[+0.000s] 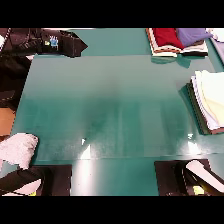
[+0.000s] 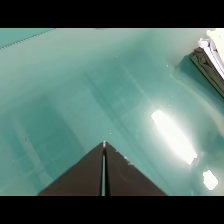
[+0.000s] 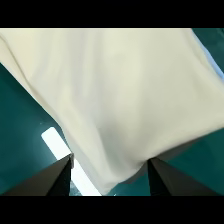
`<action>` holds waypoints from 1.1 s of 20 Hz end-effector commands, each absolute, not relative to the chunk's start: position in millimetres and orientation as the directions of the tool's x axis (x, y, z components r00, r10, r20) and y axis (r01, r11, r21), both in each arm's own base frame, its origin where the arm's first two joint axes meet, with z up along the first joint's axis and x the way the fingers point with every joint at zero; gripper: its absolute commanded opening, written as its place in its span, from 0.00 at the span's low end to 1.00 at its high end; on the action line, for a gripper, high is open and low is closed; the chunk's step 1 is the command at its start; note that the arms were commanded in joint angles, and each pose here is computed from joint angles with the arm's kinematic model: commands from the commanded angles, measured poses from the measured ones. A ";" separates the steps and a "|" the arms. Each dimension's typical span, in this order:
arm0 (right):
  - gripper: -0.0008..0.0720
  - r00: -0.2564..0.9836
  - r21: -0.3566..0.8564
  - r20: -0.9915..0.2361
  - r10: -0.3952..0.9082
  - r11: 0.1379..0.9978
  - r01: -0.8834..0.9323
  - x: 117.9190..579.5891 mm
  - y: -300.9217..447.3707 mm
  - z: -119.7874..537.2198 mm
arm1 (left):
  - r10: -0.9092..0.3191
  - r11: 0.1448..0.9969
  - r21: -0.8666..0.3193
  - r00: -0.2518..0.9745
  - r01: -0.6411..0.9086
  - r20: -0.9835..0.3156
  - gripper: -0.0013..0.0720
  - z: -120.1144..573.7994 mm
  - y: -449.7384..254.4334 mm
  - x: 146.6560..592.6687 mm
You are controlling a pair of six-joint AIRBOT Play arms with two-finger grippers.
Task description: Fold the shirts.
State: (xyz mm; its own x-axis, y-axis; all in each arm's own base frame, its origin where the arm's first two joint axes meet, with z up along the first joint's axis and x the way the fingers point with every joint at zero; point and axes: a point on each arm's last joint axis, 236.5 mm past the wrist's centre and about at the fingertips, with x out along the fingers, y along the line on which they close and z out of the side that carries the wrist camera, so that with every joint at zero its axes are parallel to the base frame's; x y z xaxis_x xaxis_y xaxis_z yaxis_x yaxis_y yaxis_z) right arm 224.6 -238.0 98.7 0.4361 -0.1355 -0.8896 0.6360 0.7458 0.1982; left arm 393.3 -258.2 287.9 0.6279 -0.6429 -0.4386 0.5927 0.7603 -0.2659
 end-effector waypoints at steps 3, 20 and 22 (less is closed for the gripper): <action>0.75 0.595 0.217 -0.753 -0.280 0.748 0.627 239.0 -246.0 165.1 | -0.643 0.760 -0.266 0.626 0.593 -0.441 0.06 287.3 -258.3 393.0; 0.03 0.566 0.406 -0.549 0.615 0.788 -0.463 363.1 155.4 246.4 | -0.642 0.761 -0.265 0.631 0.592 -0.435 0.06 288.6 -258.2 394.1; 0.03 0.544 0.409 -0.549 0.634 0.772 -0.487 361.0 168.8 244.3 | -0.642 0.761 -0.265 0.631 0.592 -0.435 0.06 288.6 -258.2 394.1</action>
State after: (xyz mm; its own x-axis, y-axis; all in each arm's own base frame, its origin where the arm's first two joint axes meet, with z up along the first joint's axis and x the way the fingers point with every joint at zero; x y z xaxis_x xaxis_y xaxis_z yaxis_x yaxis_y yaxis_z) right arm 367.2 133.0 245.3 0.5929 0.5804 -0.5583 -0.4174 0.8143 0.4034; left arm 394.1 -257.9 288.7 0.6312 -0.6419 -0.4353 0.5920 0.7614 -0.2644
